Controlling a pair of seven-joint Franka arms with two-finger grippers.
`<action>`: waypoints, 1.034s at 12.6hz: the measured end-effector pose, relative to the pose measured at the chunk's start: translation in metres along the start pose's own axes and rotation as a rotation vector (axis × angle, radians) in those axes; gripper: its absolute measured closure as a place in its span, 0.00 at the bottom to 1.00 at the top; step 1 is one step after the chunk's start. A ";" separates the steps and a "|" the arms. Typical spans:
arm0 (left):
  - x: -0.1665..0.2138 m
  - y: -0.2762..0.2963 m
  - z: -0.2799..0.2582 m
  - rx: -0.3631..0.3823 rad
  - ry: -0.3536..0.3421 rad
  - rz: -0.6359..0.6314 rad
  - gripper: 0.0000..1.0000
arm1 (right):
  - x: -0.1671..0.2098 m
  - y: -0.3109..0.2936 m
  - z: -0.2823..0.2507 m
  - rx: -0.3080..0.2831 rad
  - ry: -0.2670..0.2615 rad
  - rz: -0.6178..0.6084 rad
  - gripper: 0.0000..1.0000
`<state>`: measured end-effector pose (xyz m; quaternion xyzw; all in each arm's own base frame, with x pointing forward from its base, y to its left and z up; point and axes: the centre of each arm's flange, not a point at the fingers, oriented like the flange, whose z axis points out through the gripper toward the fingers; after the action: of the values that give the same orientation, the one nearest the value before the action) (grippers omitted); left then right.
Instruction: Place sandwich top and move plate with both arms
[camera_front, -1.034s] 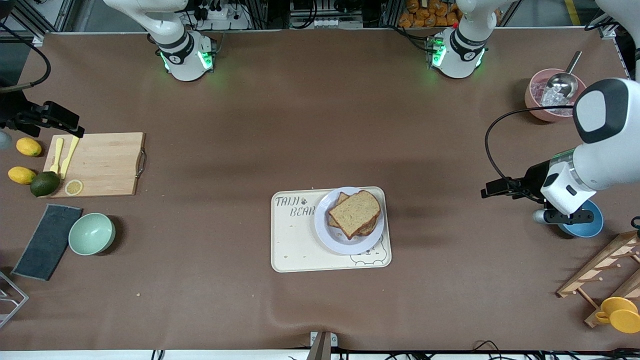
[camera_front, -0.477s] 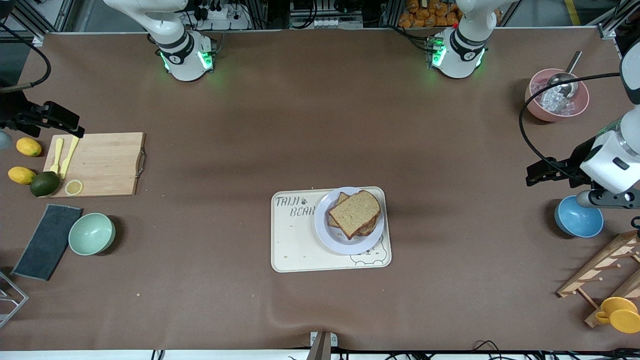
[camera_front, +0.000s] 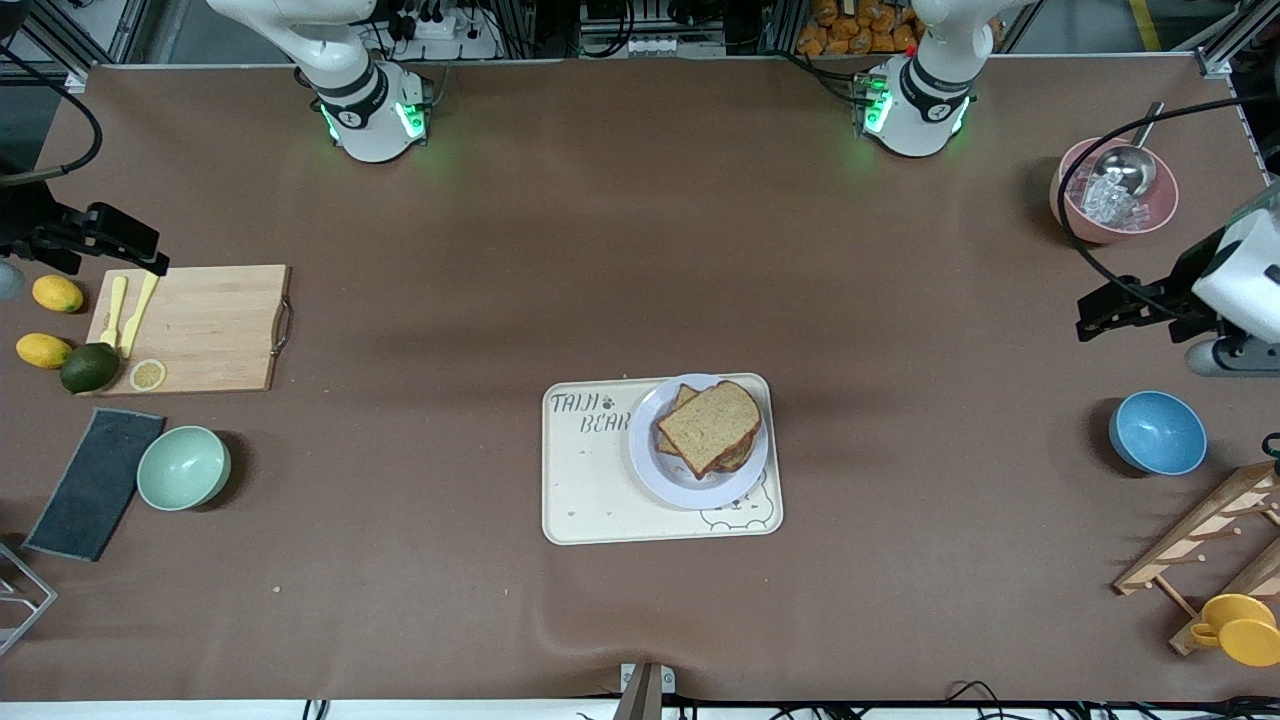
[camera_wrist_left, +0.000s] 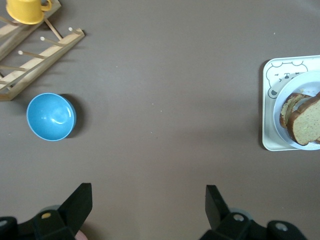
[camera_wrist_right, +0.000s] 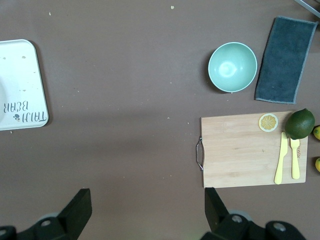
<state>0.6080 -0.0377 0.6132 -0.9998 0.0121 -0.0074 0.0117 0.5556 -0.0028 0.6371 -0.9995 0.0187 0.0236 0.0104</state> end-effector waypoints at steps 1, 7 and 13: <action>-0.004 -0.005 -0.011 0.007 0.011 -0.012 0.00 | 0.000 0.000 0.000 0.000 0.000 0.000 0.00; -0.045 -0.018 -0.051 0.051 0.016 -0.071 0.00 | 0.000 0.000 0.000 0.000 0.001 0.000 0.00; -0.062 -0.024 -0.047 -0.038 -0.010 -0.099 0.00 | 0.000 0.000 0.000 0.000 0.001 -0.001 0.00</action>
<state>0.5461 -0.0135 0.6594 -0.9993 -0.0373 -0.0028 -0.0077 0.5559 -0.0024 0.6366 -0.9995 0.0184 0.0231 0.0104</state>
